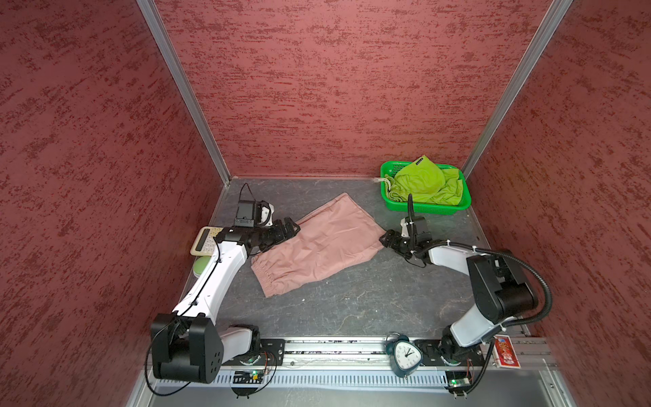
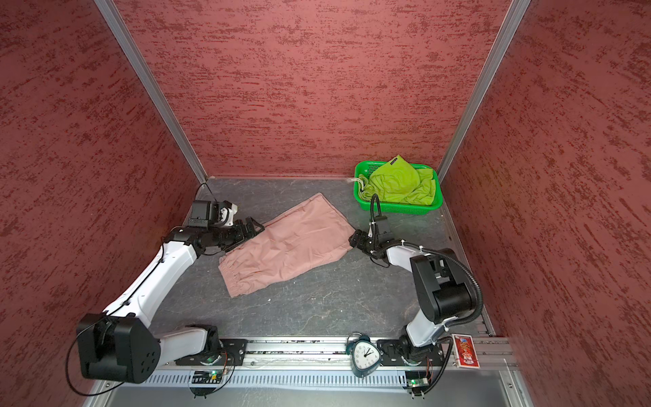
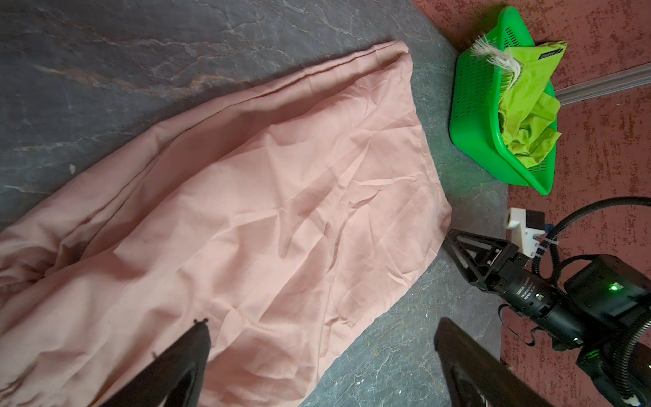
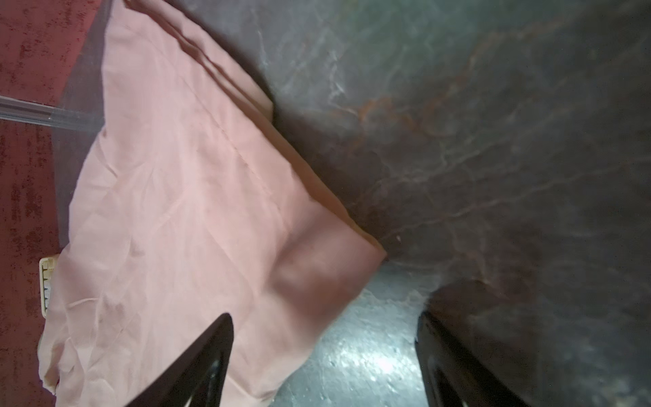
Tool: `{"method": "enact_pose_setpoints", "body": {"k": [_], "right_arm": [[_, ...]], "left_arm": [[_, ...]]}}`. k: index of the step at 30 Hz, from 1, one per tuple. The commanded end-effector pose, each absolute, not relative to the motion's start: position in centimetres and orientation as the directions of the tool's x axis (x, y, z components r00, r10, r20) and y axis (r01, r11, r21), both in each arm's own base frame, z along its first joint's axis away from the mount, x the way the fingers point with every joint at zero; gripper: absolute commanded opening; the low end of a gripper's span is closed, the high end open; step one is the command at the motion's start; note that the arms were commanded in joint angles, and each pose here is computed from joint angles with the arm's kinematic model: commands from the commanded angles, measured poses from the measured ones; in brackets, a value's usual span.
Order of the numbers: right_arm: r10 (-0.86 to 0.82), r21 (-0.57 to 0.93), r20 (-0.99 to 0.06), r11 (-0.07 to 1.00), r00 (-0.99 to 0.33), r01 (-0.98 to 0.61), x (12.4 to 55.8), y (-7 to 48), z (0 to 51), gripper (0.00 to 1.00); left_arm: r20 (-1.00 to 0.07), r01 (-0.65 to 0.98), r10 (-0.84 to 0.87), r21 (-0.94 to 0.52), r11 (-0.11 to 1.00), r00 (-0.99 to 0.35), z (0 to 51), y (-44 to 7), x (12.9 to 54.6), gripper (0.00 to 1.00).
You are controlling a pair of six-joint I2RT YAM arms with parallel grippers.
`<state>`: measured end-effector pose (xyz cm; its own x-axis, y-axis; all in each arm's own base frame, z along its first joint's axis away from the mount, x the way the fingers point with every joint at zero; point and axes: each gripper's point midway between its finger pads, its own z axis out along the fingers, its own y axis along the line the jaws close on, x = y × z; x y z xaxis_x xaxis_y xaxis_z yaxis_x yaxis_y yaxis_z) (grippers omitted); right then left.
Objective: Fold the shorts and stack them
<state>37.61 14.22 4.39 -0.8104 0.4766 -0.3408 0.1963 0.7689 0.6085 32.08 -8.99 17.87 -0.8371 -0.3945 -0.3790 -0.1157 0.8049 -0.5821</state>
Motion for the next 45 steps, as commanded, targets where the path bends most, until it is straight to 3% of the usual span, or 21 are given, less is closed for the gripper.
{"method": "enact_pose_setpoints", "body": {"k": [1, 6, 14, 17, 20, 22, 32, 33, 34, 36, 38, 43, 45], "right_arm": [[0.559, 0.665, -0.277, 0.698, -0.782, 0.264, 38.0, 14.7, 3.5, 0.82], [0.601, 0.674, -0.304, 0.684, -0.74, 0.279, 38.7, 14.2, 3.4, 0.8], [0.609, 0.684, -0.316, 0.677, -0.727, 0.27, 41.1, 15.0, 2.3, 0.54], [0.619, 0.68, -0.334, 0.681, -0.711, 0.273, 41.5, 14.6, 2.4, 0.36], [0.616, 0.652, -0.362, 0.703, -0.699, 0.282, 41.4, 14.0, 2.5, 0.07], [0.631, 0.633, -0.373, 0.709, -0.68, 0.311, 40.8, 12.9, 2.6, 0.0], [0.753, 0.584, -0.461, 0.656, -0.469, 0.479, 32.4, 5.1, 5.3, 0.03], [0.756, 0.573, -0.471, 0.654, -0.454, 0.494, 31.4, 4.4, 5.5, 0.23], [0.759, 0.566, -0.478, 0.652, -0.443, 0.506, 30.5, 3.9, 5.6, 0.37], [0.76, 0.557, -0.49, 0.65, -0.427, 0.517, 28.8, 3.0, 6.3, 0.54], [0.752, 0.564, -0.519, 0.659, -0.407, 0.498, 28.1, 2.6, 8.3, 0.66], [0.677, 0.542, -0.618, 0.735, -0.4, 0.406, 28.3, 2.3, 15.2, 0.74], [0.608, 0.548, -0.652, 0.79, -0.452, 0.273, 29.4, 4.4, 17.9, 0.74]], "left_arm": [[-0.376, -0.12, -0.415, -0.604, 0.788, -0.829, 18.5, -8.6, 31.5, 0.99], [-0.375, -0.125, -0.428, -0.614, 0.779, -0.823, 18.5, -8.2, 31.5, 0.99], [-0.381, -0.137, -0.439, -0.609, 0.782, -0.813, 18.7, -7.4, 30.8, 0.99], [-0.39, -0.142, -0.452, -0.611, 0.779, -0.802, 19.0, -6.8, 30.5, 0.99], [-0.399, -0.134, -0.452, -0.613, 0.778, -0.798, 18.9, -6.8, 30.5, 0.99], [-0.394, -0.127, -0.446, -0.619, 0.775, -0.804, 18.6, -7.1, 30.4, 0.99], [-0.435, 0.027, -0.346, -0.653, 0.757, -0.831, 19.0, -11.0, 32.1, 0.99], [-0.43, 0.035, -0.335, -0.656, 0.754, -0.838, 18.9, -11.4, 32.4, 0.99], [-0.42, 0.037, -0.329, -0.661, 0.749, -0.846, 18.8, -11.7, 32.5, 0.99], [-0.408, 0.033, -0.323, -0.662, 0.749, -0.854, 19.0, -11.8, 32.9, 0.99], [-0.424, 0.042, -0.315, -0.65, 0.759, -0.849, 20.0, -11.5, 33.1, 0.99], [-0.547, 0.066, -0.339, -0.591, 0.804, -0.765, 24.9, -8.5, 32.5, 1.0], [-0.591, 0.047, -0.375, -0.575, 0.817, -0.715, 27.1, -6.5, 31.6, 0.99]]}}
